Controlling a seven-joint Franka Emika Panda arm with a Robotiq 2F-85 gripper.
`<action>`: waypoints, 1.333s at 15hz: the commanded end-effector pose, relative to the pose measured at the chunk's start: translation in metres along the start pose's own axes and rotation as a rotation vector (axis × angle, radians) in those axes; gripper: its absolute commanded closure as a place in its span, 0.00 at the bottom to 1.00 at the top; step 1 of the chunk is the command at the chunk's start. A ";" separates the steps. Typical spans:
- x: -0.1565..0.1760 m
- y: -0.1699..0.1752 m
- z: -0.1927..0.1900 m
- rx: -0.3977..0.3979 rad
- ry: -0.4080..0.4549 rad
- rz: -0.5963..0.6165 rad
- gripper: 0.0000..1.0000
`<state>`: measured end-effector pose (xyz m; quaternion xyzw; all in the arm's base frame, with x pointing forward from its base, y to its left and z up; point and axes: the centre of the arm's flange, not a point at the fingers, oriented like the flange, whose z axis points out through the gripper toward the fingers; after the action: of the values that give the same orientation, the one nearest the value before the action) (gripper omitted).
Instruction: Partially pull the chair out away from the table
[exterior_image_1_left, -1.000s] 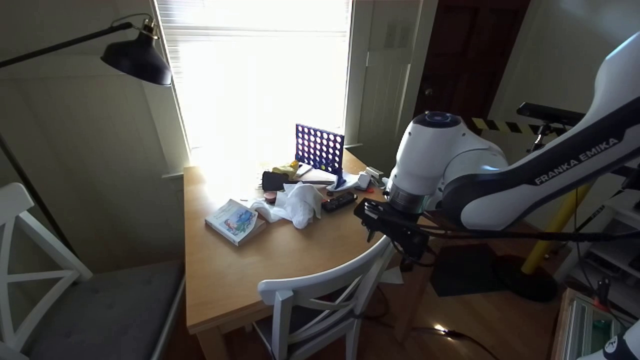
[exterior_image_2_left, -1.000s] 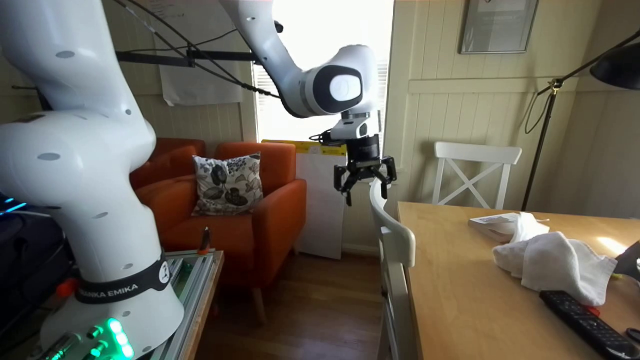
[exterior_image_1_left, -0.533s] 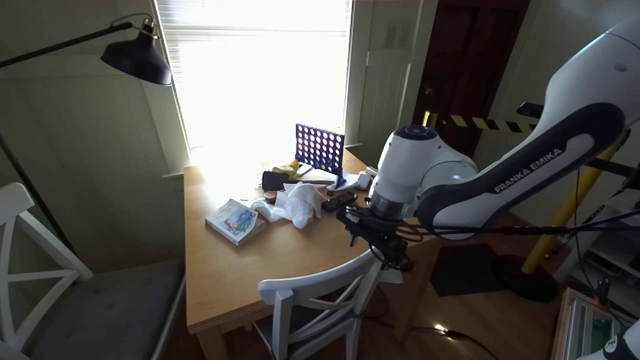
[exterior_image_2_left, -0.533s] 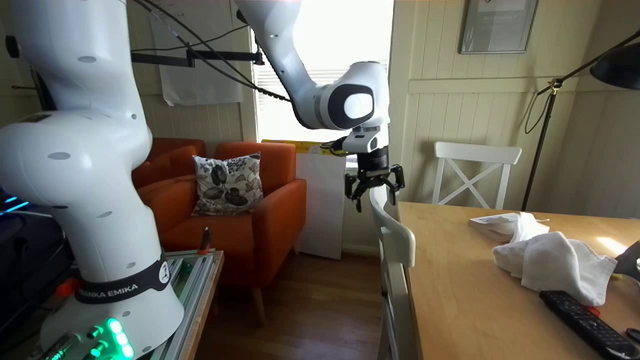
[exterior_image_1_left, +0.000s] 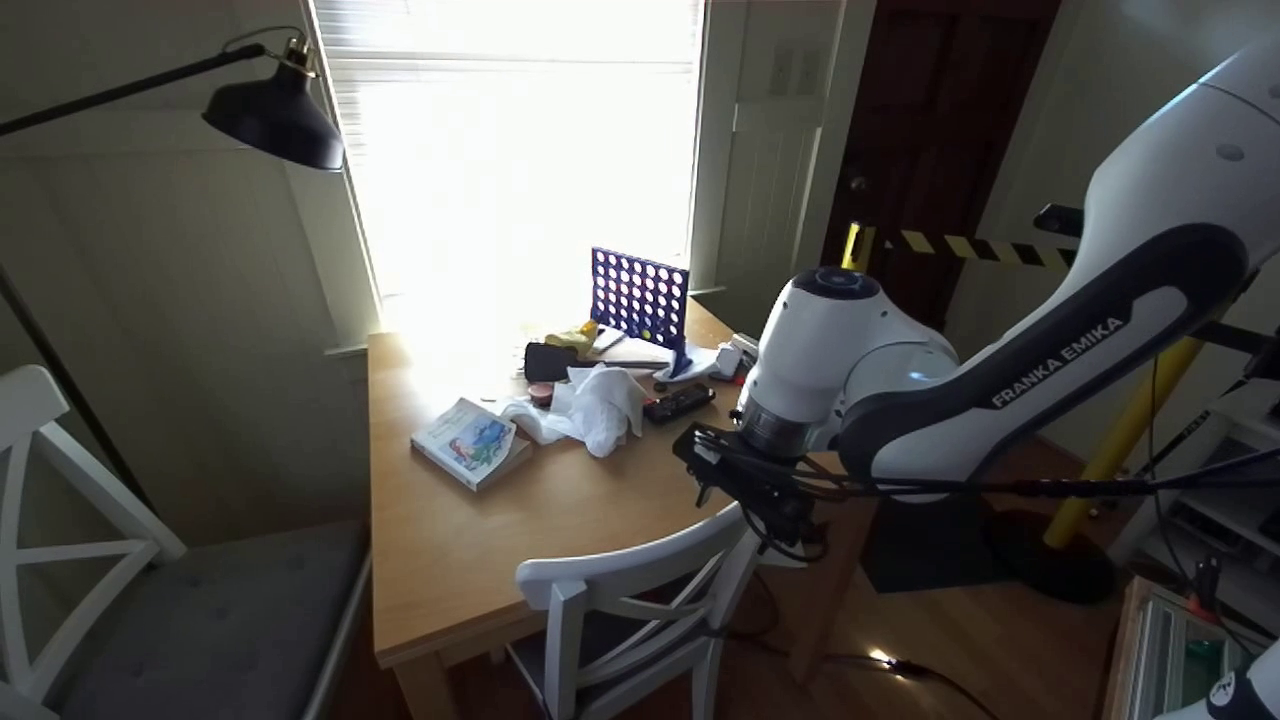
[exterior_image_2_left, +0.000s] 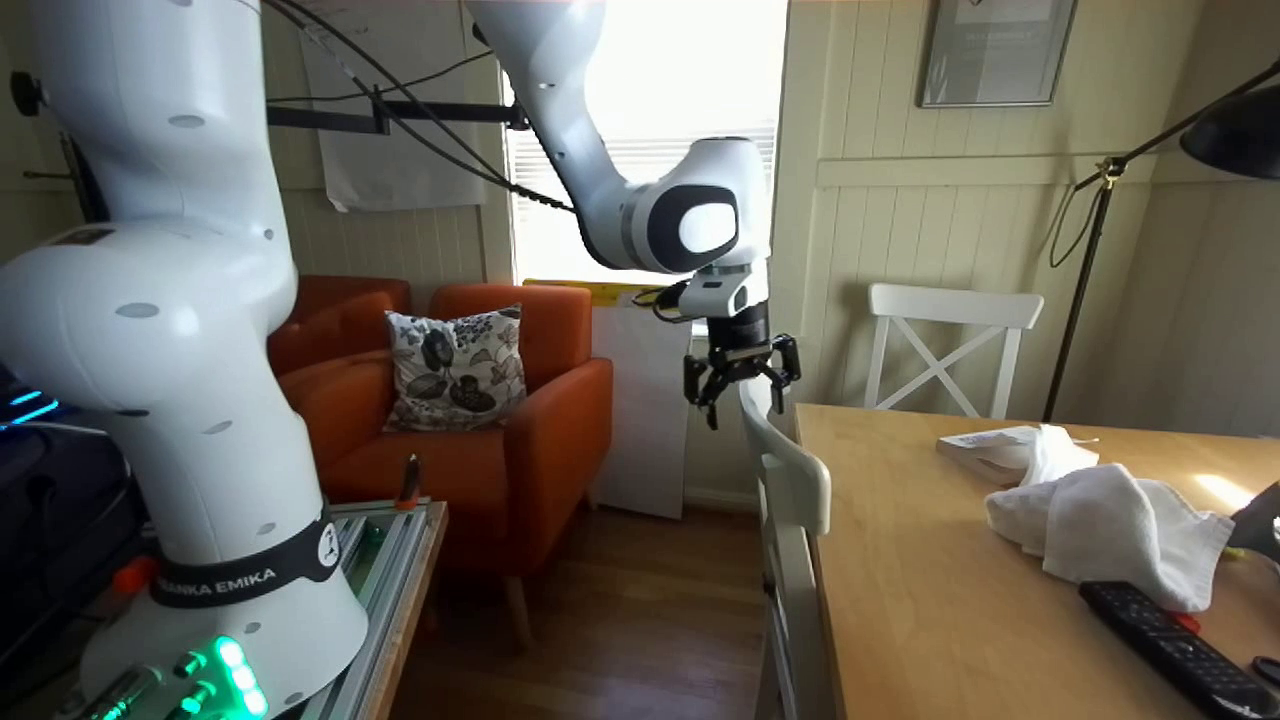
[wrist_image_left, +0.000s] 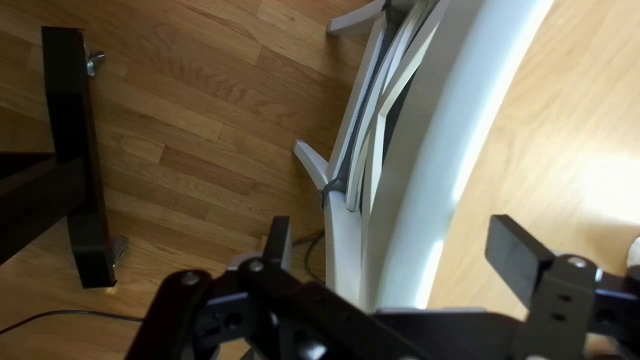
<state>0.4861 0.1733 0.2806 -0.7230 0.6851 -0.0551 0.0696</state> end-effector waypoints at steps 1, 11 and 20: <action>0.000 0.002 -0.001 0.000 0.001 -0.002 0.00; -0.002 0.053 -0.024 0.185 -0.044 -0.111 0.00; 0.007 0.042 -0.028 0.230 -0.073 -0.060 0.25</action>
<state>0.4398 0.1694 0.2977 -0.7362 0.6457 -0.1081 0.1716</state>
